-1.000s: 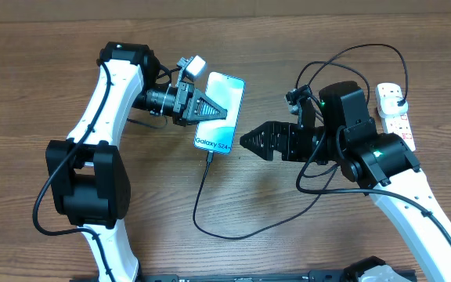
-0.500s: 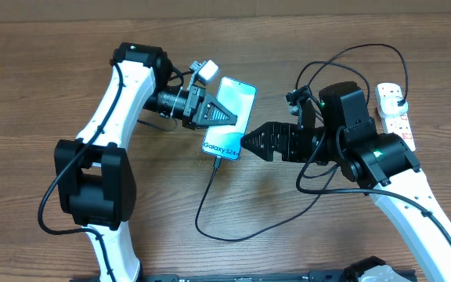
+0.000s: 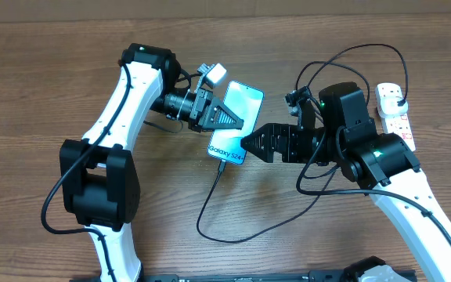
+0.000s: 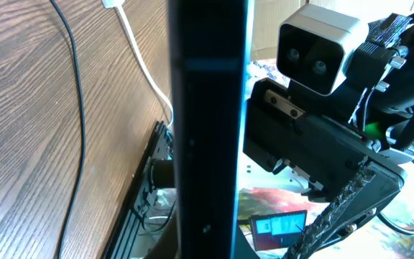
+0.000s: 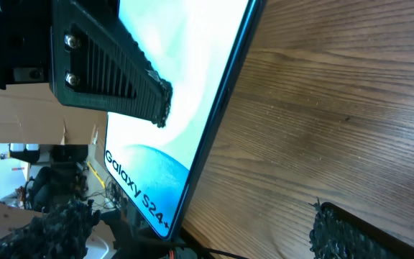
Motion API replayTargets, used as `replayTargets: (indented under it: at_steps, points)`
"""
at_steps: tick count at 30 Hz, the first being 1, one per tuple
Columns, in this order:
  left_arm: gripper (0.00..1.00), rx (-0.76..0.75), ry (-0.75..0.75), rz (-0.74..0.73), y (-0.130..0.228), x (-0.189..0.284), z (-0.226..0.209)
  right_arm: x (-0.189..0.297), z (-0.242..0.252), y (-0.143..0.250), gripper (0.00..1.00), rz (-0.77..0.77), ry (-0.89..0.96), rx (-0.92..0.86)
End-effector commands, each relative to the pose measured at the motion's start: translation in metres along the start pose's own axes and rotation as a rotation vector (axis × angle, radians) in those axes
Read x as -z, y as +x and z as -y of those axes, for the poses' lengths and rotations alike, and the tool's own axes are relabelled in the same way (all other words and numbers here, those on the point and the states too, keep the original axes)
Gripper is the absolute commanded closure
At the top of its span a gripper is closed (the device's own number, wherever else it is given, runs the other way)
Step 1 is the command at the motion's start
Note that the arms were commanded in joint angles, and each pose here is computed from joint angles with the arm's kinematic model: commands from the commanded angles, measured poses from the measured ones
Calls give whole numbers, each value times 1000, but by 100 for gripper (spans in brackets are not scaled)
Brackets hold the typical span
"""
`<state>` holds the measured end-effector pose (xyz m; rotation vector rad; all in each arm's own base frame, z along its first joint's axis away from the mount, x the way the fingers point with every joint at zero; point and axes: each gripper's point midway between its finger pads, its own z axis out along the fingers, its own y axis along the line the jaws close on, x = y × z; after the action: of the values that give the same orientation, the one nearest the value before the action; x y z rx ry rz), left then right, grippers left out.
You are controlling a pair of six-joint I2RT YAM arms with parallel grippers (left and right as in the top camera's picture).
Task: Plug charger to phone and switch on socket
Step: 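Move the right gripper toward the phone's right edge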
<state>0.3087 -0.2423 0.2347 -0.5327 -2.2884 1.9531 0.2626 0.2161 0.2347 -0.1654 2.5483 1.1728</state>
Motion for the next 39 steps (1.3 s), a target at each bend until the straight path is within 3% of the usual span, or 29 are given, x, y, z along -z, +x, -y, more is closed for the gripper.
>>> replayTargets:
  at_steps: [1,15,39]
  points:
    - [96,-62,37,26,-2,1,19,3,-4,-5,0,10,-8,17]
    - [96,-151,92,66,-7,2,29,4,-21,-2,0,-11,-100,60]
    - [96,-142,122,59,-5,-6,36,18,-11,-6,0,-14,-140,25]
